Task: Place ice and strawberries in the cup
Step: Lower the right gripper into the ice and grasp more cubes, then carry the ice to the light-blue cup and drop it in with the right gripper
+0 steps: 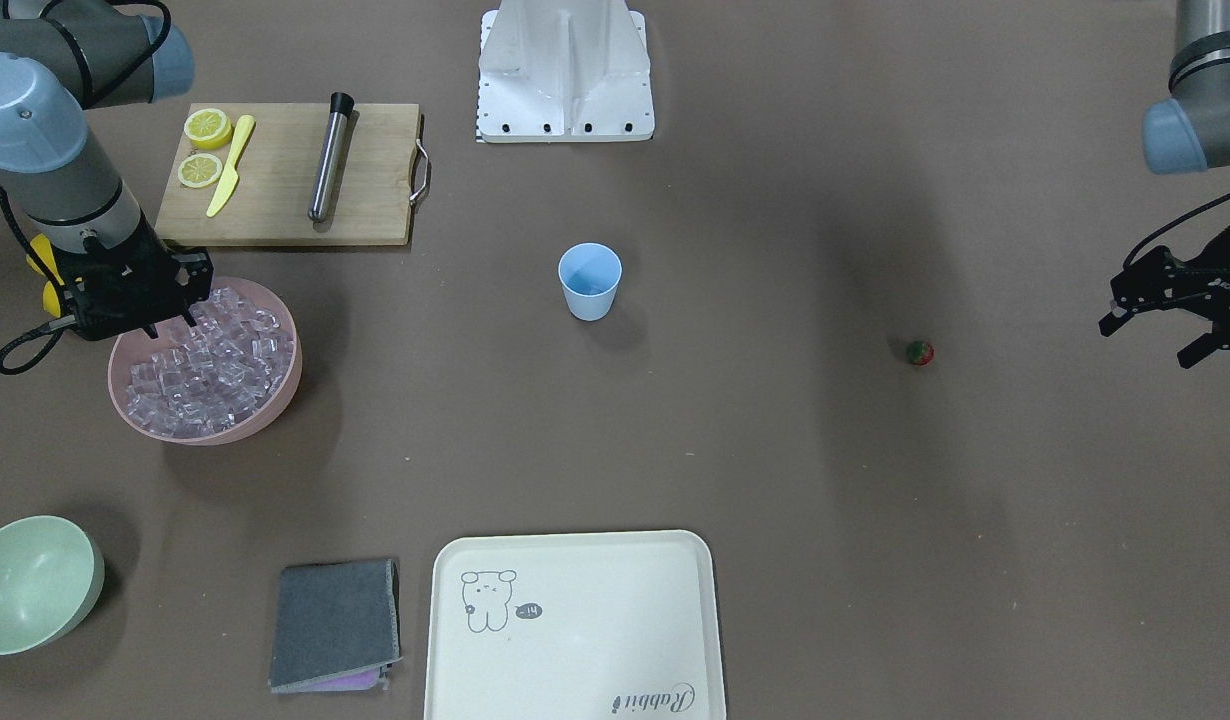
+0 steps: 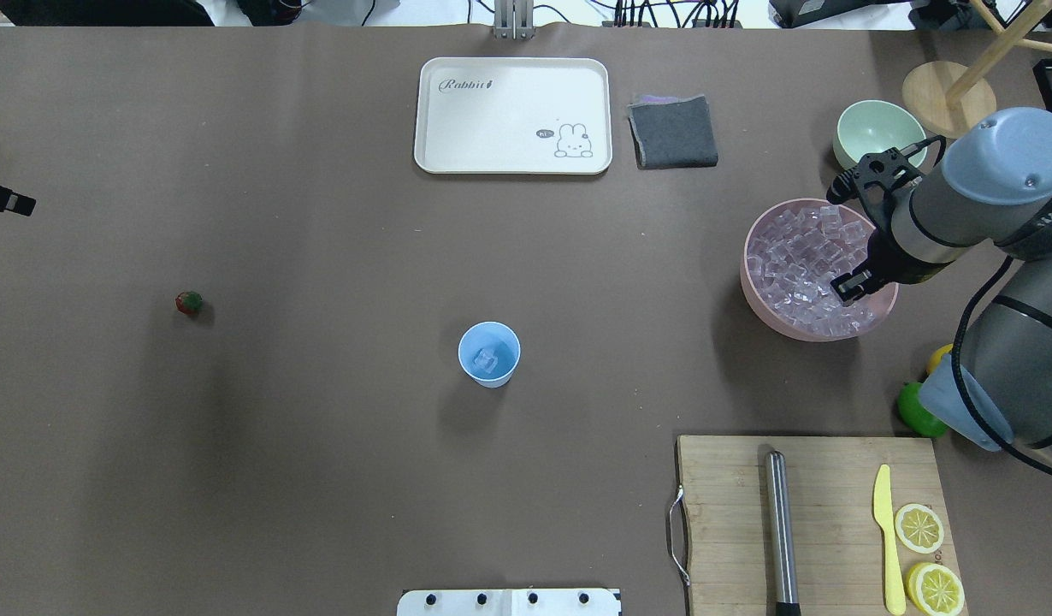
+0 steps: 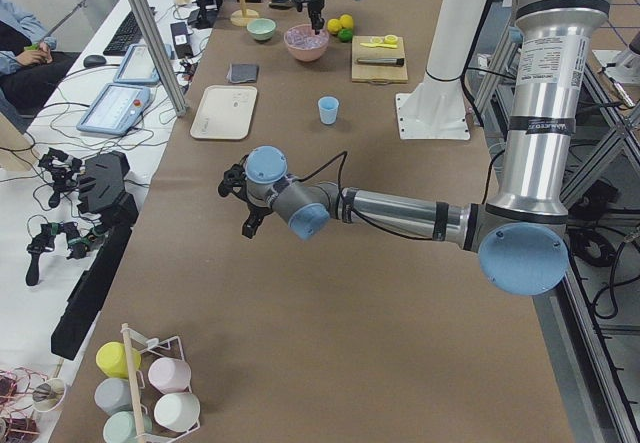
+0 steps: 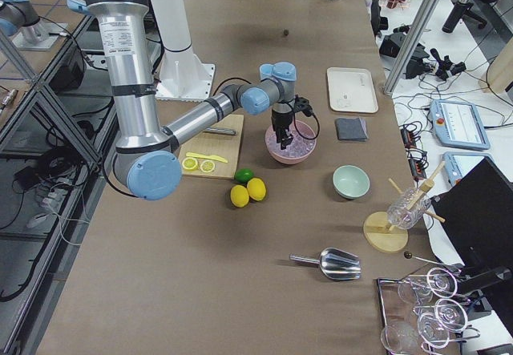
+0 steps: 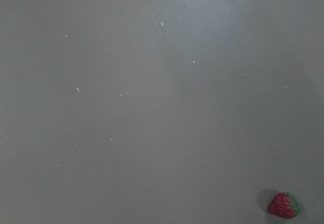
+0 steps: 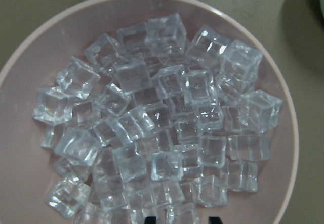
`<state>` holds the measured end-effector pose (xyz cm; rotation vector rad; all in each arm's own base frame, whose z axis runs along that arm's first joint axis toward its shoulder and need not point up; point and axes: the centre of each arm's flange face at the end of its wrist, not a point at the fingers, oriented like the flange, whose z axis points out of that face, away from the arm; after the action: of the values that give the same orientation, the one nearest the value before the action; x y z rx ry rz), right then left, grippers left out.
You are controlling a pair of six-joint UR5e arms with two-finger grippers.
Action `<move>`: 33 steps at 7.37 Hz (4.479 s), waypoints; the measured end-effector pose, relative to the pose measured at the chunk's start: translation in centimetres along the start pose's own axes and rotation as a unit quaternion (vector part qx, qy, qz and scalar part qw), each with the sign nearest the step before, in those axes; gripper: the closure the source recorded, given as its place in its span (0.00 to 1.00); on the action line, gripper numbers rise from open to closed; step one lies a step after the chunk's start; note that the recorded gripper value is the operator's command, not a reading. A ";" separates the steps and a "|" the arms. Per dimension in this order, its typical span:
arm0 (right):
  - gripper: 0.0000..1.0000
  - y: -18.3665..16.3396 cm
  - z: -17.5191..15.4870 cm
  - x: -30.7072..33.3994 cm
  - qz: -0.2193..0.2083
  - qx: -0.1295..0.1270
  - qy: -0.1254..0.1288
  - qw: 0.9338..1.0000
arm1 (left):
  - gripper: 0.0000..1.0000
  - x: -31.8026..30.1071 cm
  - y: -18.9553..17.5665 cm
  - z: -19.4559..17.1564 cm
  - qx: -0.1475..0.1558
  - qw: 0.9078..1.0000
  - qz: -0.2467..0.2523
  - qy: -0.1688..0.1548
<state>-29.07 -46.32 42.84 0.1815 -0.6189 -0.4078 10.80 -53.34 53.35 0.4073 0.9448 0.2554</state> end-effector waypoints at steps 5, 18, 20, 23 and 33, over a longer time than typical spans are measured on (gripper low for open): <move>0.56 0.8 0.6 0.4 -0.018 -0.014 -0.008 1.000 | 0.02 0.3 0.0 0.4 0.000 1.000 -0.001 -0.001; 1.00 -2.2 -4.9 1.8 0.019 -0.001 -0.032 0.999 | 0.02 0.9 -0.1 0.7 -0.002 1.000 -0.004 -0.001; 1.00 -6.4 -11.4 -1.9 0.131 0.015 -0.059 0.989 | 0.02 1.0 -0.1 0.6 0.002 1.000 -0.008 0.001; 1.00 -9.4 -14.1 -17.8 0.287 0.051 -0.069 0.954 | 0.02 1.7 -0.2 1.1 0.005 1.000 -0.015 0.008; 1.00 -5.8 -9.1 -45.5 0.383 0.142 -0.035 0.912 | 0.02 2.1 0.2 1.7 -0.001 1.000 -0.022 0.011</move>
<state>-59.07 -31.93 10.03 0.1862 -0.7657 0.4422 13.41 -52.77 52.78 0.3809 0.9735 0.2205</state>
